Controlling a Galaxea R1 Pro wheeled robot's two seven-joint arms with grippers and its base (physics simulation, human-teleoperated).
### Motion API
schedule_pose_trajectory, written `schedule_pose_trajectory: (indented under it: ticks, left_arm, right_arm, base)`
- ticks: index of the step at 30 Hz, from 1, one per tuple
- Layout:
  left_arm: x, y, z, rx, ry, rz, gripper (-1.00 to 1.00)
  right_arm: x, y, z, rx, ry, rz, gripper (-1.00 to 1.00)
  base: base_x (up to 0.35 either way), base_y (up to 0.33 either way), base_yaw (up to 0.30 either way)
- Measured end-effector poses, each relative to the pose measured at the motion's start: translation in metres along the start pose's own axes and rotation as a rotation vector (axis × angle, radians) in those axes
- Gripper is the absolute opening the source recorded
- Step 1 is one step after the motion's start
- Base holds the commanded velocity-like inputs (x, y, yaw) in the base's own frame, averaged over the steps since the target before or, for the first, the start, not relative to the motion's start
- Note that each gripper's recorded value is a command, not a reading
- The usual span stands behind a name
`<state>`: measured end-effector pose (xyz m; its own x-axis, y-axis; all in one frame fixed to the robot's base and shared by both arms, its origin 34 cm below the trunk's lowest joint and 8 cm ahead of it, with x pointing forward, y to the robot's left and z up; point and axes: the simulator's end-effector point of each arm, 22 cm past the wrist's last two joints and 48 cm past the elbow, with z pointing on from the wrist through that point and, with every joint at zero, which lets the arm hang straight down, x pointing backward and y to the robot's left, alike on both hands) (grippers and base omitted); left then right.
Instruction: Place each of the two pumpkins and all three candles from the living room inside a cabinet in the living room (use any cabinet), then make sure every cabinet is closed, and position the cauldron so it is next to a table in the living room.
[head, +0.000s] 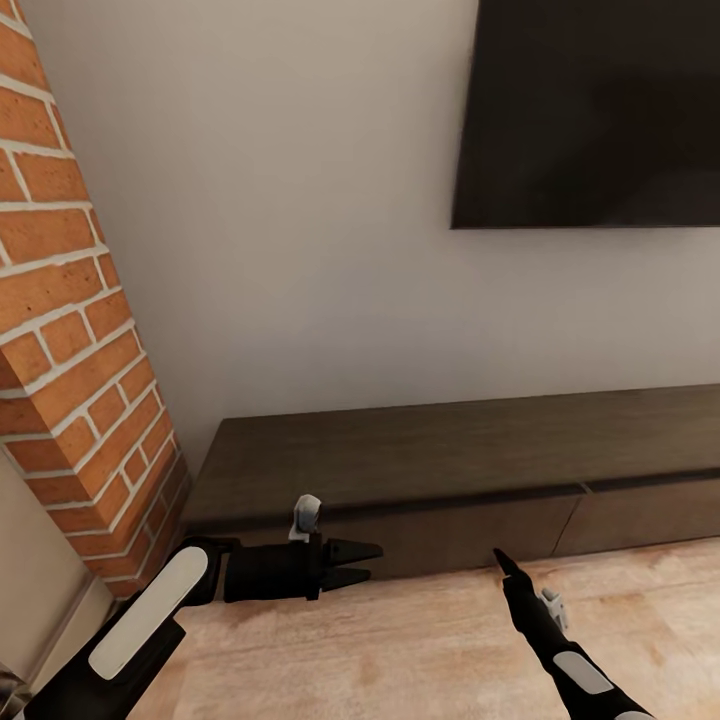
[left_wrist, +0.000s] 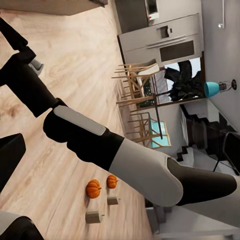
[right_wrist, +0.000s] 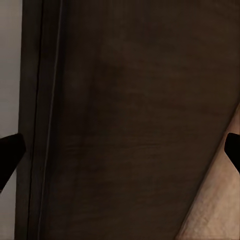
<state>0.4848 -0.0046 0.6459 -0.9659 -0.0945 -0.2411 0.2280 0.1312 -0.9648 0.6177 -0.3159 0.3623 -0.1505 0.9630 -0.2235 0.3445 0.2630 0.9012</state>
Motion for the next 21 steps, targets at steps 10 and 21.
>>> schedule_pose_trajectory:
  ticks: [10, 21]
  left_arm:
    - [0.0008, -0.0004, 0.0009, 0.002, 0.002, -0.001, 1.00]
    - [0.0001, -0.0003, 0.0003, 0.002, 0.000, -0.001, 1.00]
  right_arm:
    - [0.0011, -0.0018, -0.0005, 0.006, 0.008, 0.013, 1.00]
    - [0.0027, -0.0066, -0.0017, 0.019, 0.011, 0.019, 1.00]
  base:
    - [0.086, -0.008, 0.000]
    - [0.099, 0.000, 0.000]
